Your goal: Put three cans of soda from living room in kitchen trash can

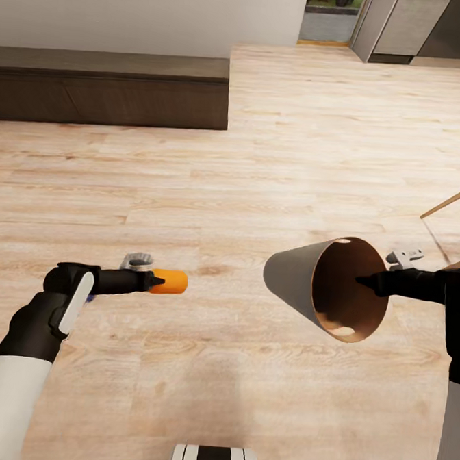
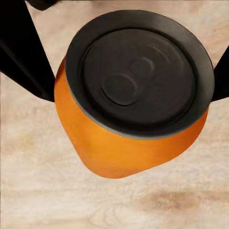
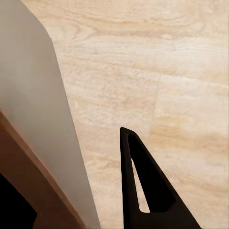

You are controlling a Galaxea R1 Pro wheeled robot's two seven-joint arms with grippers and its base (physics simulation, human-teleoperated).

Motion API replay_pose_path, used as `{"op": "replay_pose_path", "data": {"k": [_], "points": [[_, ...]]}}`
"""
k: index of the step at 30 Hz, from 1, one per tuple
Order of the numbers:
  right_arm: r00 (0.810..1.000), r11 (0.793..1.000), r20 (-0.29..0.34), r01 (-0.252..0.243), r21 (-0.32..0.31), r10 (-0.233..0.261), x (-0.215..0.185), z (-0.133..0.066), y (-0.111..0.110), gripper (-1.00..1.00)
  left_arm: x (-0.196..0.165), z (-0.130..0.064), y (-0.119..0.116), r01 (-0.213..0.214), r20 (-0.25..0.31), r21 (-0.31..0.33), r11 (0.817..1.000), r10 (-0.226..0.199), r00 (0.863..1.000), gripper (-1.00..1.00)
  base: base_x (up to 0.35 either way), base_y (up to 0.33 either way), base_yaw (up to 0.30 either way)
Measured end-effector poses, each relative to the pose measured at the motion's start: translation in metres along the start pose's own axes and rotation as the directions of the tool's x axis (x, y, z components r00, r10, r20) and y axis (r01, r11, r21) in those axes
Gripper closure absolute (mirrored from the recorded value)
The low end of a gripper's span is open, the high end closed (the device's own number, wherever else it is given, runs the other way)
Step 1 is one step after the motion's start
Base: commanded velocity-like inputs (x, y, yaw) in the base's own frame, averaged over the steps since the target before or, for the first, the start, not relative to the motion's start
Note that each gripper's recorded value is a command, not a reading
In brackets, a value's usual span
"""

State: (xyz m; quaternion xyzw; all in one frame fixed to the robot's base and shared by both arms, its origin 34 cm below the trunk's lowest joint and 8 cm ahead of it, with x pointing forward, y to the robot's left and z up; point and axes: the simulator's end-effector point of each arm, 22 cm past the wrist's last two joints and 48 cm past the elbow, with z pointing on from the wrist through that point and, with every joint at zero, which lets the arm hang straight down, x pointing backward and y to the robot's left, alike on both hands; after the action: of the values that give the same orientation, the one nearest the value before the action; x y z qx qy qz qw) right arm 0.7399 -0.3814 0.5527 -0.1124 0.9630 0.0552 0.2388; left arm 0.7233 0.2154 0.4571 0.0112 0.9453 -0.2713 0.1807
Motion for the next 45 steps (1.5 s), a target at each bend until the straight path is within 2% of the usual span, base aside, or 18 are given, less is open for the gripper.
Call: {"op": "replay_pose_path", "data": {"k": [1, 2, 3, 4, 5, 6, 8, 13, 20, 28, 36, 38, 40, 42, 43, 45], "points": [[1.000, 1.000, -0.010, 0.005, 0.004, -0.005, 0.004, 0.000, -0.001, 1.00, -0.003, -0.007, -0.012, -0.002, 0.000, 0.076, 0.997, 0.002, 1.000, 1.00, 0.000, 0.000, 0.000], [1.000, 1.000, -0.018, 0.008, 0.005, -0.008, 0.006, -0.001, -0.001, 1.00, -0.004, -0.012, -0.018, -0.005, -0.002, 0.110, 0.994, 0.006, 1.000, 1.00, 0.000, 0.000, 0.000], [0.999, 1.000, -0.043, -0.001, -0.008, 0.000, 0.019, 0.002, 0.002, 1.00, -0.006, -0.023, -0.042, -0.004, 0.000, 0.235, 0.972, 0.004, 1.000, 1.00, 0.000, 0.000, 0.000], [0.998, 1.000, -0.065, -0.013, -0.028, 0.012, 0.030, 0.004, 0.008, 1.00, -0.006, -0.030, -0.052, -0.008, -0.004, 0.289, 0.957, 0.009, 1.000, 1.00, 0.000, 0.000, 0.000], [0.998, 0.999, -0.064, -0.015, -0.036, 0.013, 0.030, 0.003, 0.010, 1.00, -0.006, -0.035, -0.060, -0.011, -0.005, 0.326, 0.945, 0.013, 1.000, 1.00, 0.000, 0.000, 0.000], [0.998, 0.999, -0.064, -0.021, -0.041, 0.018, 0.030, 0.001, 0.012, 1.00, -0.007, -0.039, -0.063, -0.012, -0.007, 0.337, 0.942, 0.016, 1.000, 1.00, 0.000, 0.000, 0.000], [0.996, 0.999, -0.084, -0.015, -0.037, 0.012, 0.035, 0.002, 0.013, 1.00, -0.011, -0.046, -0.069, -0.041, 0.017, 0.365, 0.930, 0.037, 0.999, 1.00, 0.000, 0.000, 0.000], [0.991, 0.998, -0.131, 0.030, -0.056, -0.037, 0.052, 0.016, 0.024, 1.00, 0.007, -0.043, -0.062, -0.052, -0.005, 0.362, 0.931, 0.057, 0.998, 1.00, 0.000, 0.000, 0.000], [0.980, 0.993, -0.175, 0.084, -0.079, -0.097, 0.065, 0.027, 0.031, 1.00, 0.007, -0.043, -0.063, -0.052, -0.004, 0.363, 0.930, 0.057, 0.998, 1.00, 0.000, 0.000, 0.000], [0.973, 0.989, -0.183, 0.125, -0.082, -0.138, 0.070, 0.030, 0.030, 1.00, 0.009, -0.041, -0.060, -0.046, -0.010, 0.352, 0.935, 0.053, 0.999, 1.00, 0.000, 0.000, 0.000], [0.975, 0.984, -0.174, 0.115, -0.133, -0.137, 0.073, 0.040, 0.051, 1.00, 0.035, -0.038, -0.063, 0.001, -0.051, 0.381, 0.925, 0.019, 0.999, 1.00, 0.000, 0.000, 0.000], [0.973, 0.980, -0.208, 0.064, -0.186, -0.103, 0.082, 0.037, 0.064, 1.00, 0.046, -0.037, -0.062, 0.019, -0.068, 0.381, 0.924, 0.007, 0.998, 1.00, 0.000, 0.000, 0.000], [0.983, 0.969, -0.158, 0.056, -0.241, -0.097, 0.071, 0.036, 0.077, 1.00, 0.047, -0.036, -0.061, 0.020, -0.069, 0.382, 0.924, 0.007, 0.998, 1.00, 0.000, 0.000, 0.000], [0.994, 0.941, -0.094, 0.019, -0.338, -0.054, 0.055, 0.031, 0.101, 1.00, 0.047, -0.037, -0.062, 0.020, -0.069, 0.382, 0.924, 0.007, 0.998, 1.00, 0.000, 0.000, 0.000], [0.996, 0.934, -0.082, 0.010, -0.358, -0.042, 0.052, 0.030, 0.106, 1.00, 0.047, -0.037, -0.062, 0.020, -0.069, 0.382, 0.924, 0.007, 0.998, 1.00, 0.000, 0.000, 0.000], [0.991, 0.950, -0.107, 0.037, -0.311, -0.074, 0.059, 0.033, 0.095, 1.00, 0.047, -0.037, -0.062, 0.021, -0.069, 0.383, 0.924, 0.006, 0.998, 1.00, 0.000, 0.000, 0.000]]}}
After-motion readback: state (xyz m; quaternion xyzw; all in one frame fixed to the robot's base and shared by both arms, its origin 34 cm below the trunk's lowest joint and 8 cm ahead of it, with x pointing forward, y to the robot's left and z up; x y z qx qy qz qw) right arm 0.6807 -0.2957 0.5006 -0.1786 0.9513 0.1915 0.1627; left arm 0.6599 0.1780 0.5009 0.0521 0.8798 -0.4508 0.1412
